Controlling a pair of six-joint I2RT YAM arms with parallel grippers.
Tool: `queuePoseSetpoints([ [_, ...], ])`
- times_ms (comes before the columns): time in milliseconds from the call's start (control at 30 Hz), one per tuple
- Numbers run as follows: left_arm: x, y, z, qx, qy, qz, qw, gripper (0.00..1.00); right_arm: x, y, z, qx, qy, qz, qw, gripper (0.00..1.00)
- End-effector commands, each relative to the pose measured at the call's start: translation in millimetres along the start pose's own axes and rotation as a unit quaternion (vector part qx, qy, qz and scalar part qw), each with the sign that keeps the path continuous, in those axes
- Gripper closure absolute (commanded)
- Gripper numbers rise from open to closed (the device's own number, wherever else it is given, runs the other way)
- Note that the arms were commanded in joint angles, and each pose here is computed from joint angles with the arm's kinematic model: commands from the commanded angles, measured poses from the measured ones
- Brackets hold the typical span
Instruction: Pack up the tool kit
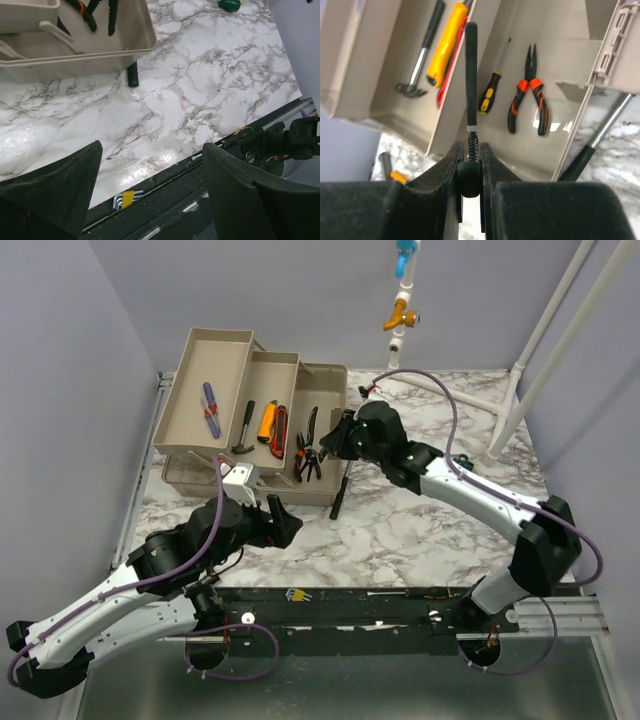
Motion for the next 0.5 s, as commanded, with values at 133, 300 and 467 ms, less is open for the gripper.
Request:
queuePoseSetpoints([
  [133,-3,18,-23,0.030,0.043,0.042,0.998,0.17,84,-22,13,0.008,0.060,-0.006,0.998,0.99],
  [300,9,15,-29,0.043,0.061,0.030,0.997,0.18,120,-33,14,0.058,0.138,0.123,0.981,0.99],
  [467,21,15,-36,0.046,0.065,0.032,0.996,0.18,155,-42,14,0.064,0.169,0.112,0.977,0.79],
])
Point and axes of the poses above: each gripper's point midway between its finger pads, its own x axis out along the fingers, its own y axis along the line the jaws close on, z = x × y, the point moved 9 cm from there along -x, back along the fingers, and after that the axes turned 12 degrees about x, right-handed, at the moved point
